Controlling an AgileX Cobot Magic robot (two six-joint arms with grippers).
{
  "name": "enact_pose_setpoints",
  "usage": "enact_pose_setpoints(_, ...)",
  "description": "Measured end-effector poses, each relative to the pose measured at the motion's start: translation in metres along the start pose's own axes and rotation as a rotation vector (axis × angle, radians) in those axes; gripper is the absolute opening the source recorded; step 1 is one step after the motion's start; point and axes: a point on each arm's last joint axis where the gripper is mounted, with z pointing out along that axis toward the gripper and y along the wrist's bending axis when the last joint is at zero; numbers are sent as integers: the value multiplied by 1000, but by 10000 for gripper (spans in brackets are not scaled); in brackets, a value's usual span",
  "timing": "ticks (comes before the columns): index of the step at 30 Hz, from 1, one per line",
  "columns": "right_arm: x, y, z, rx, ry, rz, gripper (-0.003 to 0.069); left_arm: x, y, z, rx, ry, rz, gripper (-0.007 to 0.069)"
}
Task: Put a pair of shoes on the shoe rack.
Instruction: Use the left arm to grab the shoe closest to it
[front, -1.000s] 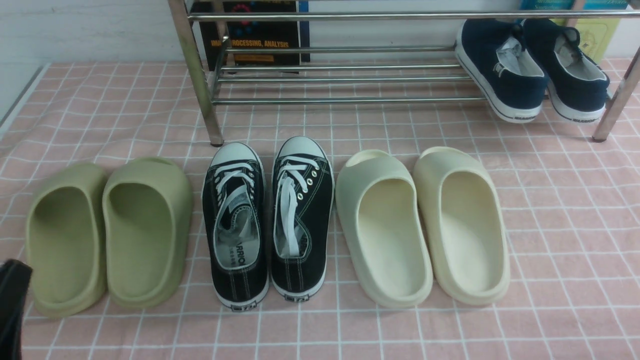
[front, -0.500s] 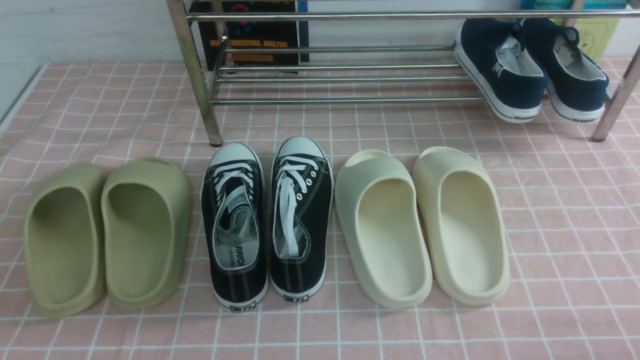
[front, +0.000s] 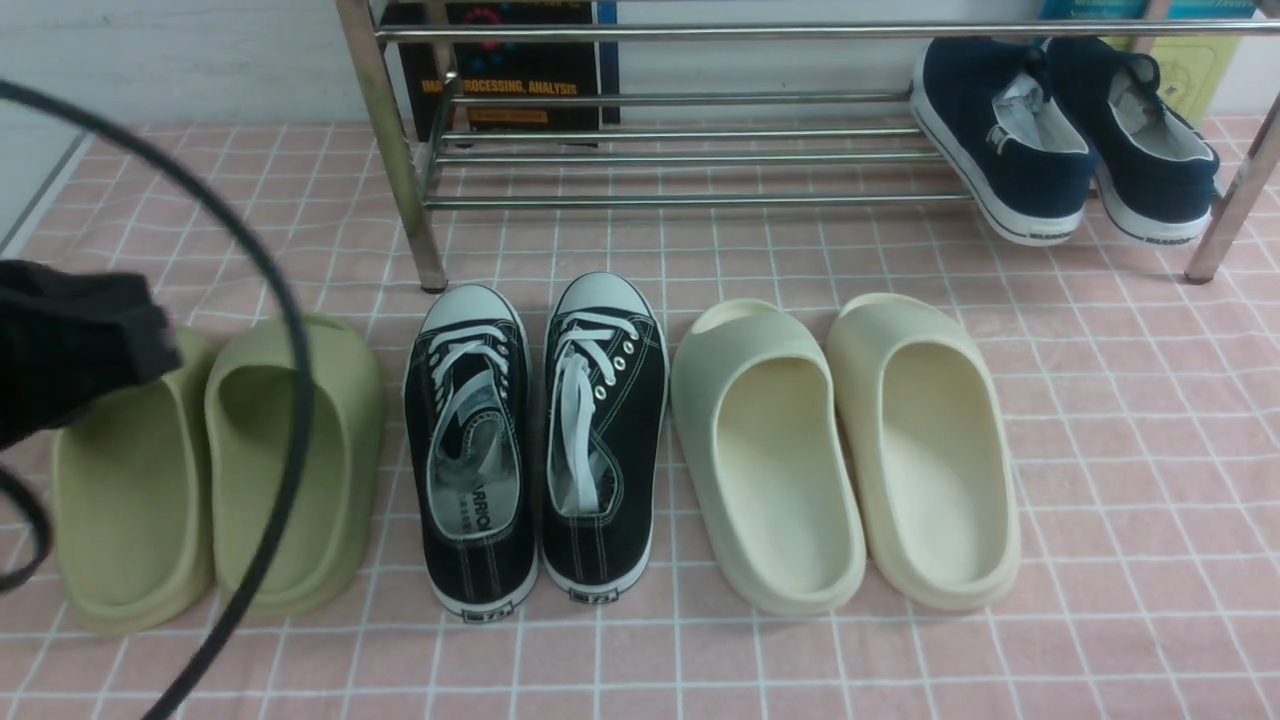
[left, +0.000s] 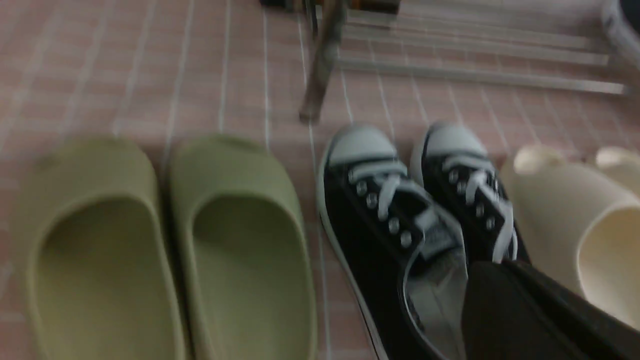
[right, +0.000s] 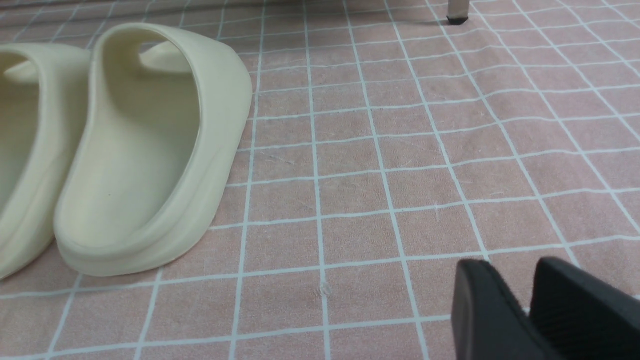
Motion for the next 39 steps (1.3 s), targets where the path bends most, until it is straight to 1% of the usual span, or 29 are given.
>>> enact_pose_setpoints(2,0,0,0,0,0,0,173,-2,-3,27,4,183,-45,2)
enact_pose_setpoints(5,0,0,0,0,0,0,175,-5,-5,51,2,302,-61,2)
enact_pose_setpoints(7,0,0,0,0,0,0,176,-6,-9,70,4,377,-42,10)
enact_pose_setpoints(9,0,0,0,0,0,0,176,-3,-23,96,10,484,47,52)
enact_pose_setpoints(10,0,0,0,0,0,0,176,-3,-23,96,10,484,47,52)
enact_pose_setpoints(11,0,0,0,0,0,0,176,1,-34,108,7,539,105,85)
enact_pose_setpoints(13,0,0,0,0,0,0,179,5,-44,122,-30,580,181,148)
enact_pose_setpoints(14,0,0,0,0,0,0,181,10,-49,133,-71,601,221,205)
enact_pose_setpoints(16,0,0,0,0,0,0,183,15,-52,144,-122,612,236,269)
enact_pose_setpoints(18,0,0,0,0,0,0,185,23,-52,158,-184,622,236,363)
enact_pose_setpoints(20,0,0,0,0,0,0,189,31,-51,170,-223,637,218,442)
enact_pose_setpoints(22,0,0,0,0,0,0,190,39,-51,183,-237,653,206,494)
enact_pose_setpoints(24,0,0,0,0,0,0,191,47,-51,194,-242,665,191,507)
enact_pose_setpoints(26,0,0,0,0,0,0,191,50,-51,200,-242,667,183,494)
enact_pose_setpoints(27,0,0,0,0,0,0,191,55,-51,207,-241,668,177,459)
enact_pose_setpoints(28,0,0,0,0,0,0,191,57,-51,211,-240,660,174,387)
enact_pose_setpoints(29,0,0,0,0,0,0,192,59,-51,215,-242,653,169,331)
enact_pose_setpoints(30,0,0,0,0,0,0,192,59,-51,216,-242,651,168,316)
enact_pose_setpoints(31,0,0,0,0,0,0,196,60,-50,220,-252,635,153,152)
enact_pose_setpoints(33,0,0,0,0,0,0,199,58,-50,220,-271,630,135,57)
enact_pose_setpoints(35,0,0,0,0,0,0,201,48,-52,215,-278,617,131,24)
enact_pose_setpoints(37,0,0,0,0,0,0,203,38,-54,211,-273,599,136,21)
enact_pose_setpoints(39,0,0,0,0,0,0,207,2,-63,194,-257,529,157,19)
